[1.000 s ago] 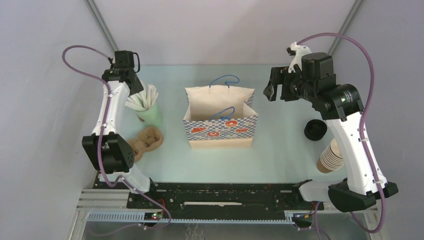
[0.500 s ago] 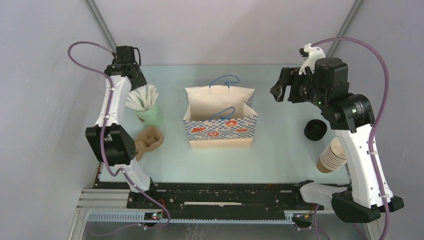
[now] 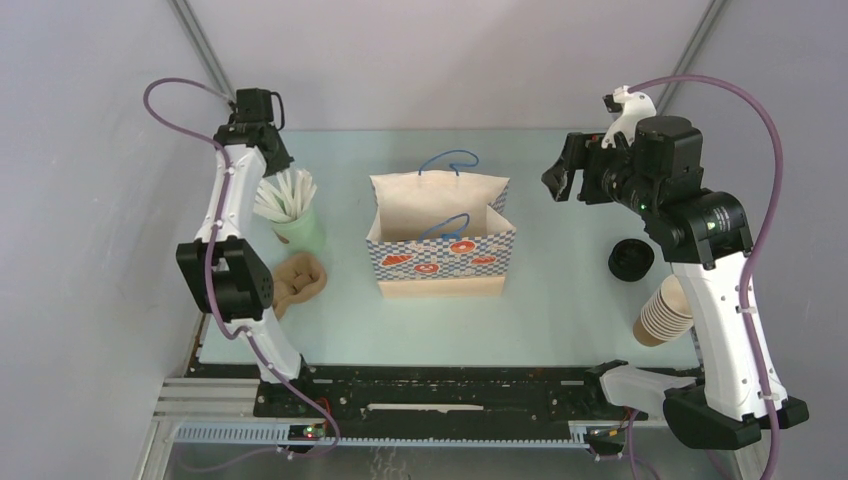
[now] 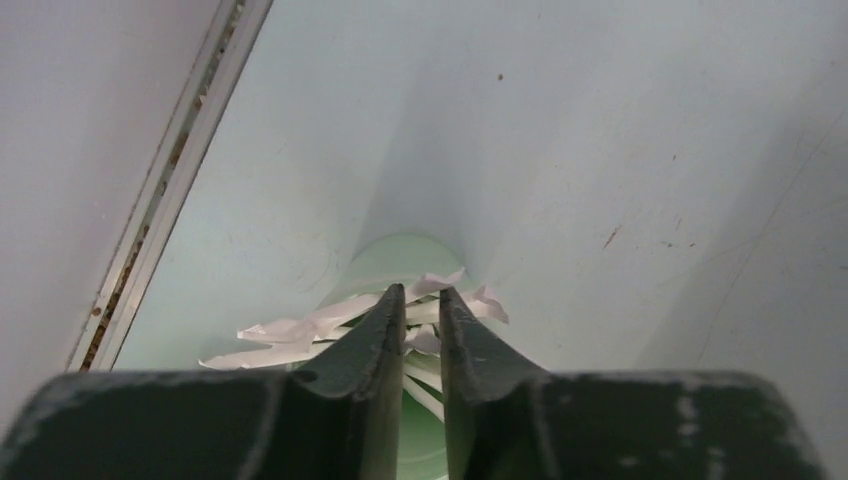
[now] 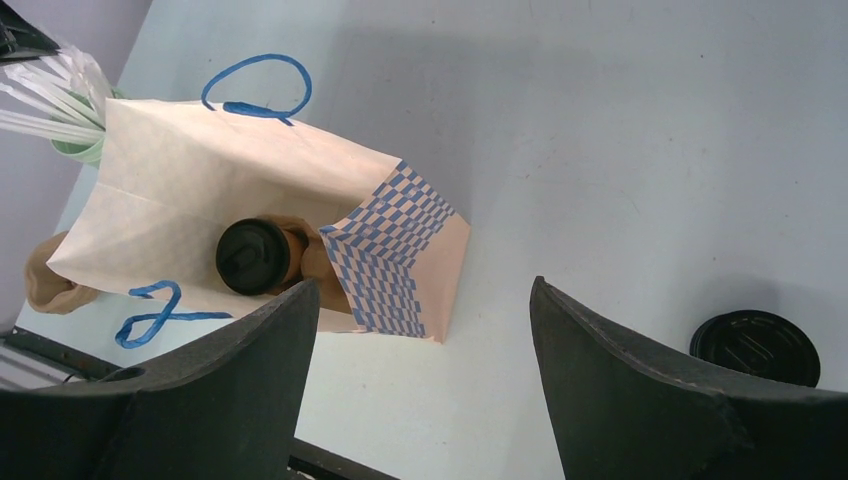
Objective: Pack the takeout coffee
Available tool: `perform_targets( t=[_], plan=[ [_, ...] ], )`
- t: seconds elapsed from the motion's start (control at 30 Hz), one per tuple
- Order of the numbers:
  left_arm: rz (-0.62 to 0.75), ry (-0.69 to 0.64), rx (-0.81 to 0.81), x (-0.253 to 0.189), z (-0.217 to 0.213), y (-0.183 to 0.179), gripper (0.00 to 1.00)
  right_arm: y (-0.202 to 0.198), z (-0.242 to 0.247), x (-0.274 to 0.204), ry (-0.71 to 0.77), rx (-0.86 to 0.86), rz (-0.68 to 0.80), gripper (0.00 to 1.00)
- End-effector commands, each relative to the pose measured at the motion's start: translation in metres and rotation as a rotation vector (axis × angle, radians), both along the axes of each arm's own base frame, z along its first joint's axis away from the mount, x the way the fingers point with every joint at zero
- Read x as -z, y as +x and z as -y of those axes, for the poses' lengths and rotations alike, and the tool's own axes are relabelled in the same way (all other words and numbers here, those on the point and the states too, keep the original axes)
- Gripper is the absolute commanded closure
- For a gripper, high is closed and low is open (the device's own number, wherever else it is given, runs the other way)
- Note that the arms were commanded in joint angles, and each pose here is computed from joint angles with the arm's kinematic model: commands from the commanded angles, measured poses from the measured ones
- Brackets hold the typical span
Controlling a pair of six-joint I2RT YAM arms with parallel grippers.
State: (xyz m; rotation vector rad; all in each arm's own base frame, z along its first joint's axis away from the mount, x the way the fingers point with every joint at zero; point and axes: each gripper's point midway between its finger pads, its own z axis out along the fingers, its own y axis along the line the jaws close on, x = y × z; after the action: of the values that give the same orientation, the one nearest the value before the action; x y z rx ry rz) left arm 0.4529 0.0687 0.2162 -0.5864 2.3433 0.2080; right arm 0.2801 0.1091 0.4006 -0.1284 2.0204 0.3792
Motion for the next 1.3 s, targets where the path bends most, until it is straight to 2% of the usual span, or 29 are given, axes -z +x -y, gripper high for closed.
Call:
perform_targets(
  t=[0.0,0.1,0.3,0.47,0.6,0.73,1.17,1.27],
  plan=[
    [0.078,0.041,0.001,-0.034,-0.007,0.011,0.85,0.002,-0.003,-0.012,0.029,-0.016,0.045,0.15],
    [0.084,0.051,0.002,-0.045,-0.005,0.005,0.92,0.002,-0.004,-0.013,0.031,-0.021,0.048,0.15],
    [0.124,0.066,0.004,-0.077,0.010,-0.021,1.00,0.002,-0.007,-0.011,0.042,-0.039,0.046,0.15],
    [0.193,0.092,-0.022,-0.116,0.012,-0.048,1.00,0.001,-0.014,-0.009,0.063,-0.066,0.037,0.15],
    [0.299,0.125,-0.079,-0.165,0.003,-0.076,1.00,-0.001,-0.020,-0.005,0.063,-0.087,0.028,0.15],
    [0.376,0.150,-0.113,-0.195,-0.004,-0.096,1.00,-0.004,-0.025,-0.003,0.067,-0.102,0.023,0.15],
    [0.389,0.159,-0.047,-0.177,0.001,-0.057,1.00,-0.009,-0.027,-0.003,0.070,-0.116,0.021,0.15],
    [0.430,0.149,-0.069,-0.192,0.001,-0.063,1.00,-0.009,-0.025,-0.003,0.062,-0.108,0.024,0.15]
  ],
)
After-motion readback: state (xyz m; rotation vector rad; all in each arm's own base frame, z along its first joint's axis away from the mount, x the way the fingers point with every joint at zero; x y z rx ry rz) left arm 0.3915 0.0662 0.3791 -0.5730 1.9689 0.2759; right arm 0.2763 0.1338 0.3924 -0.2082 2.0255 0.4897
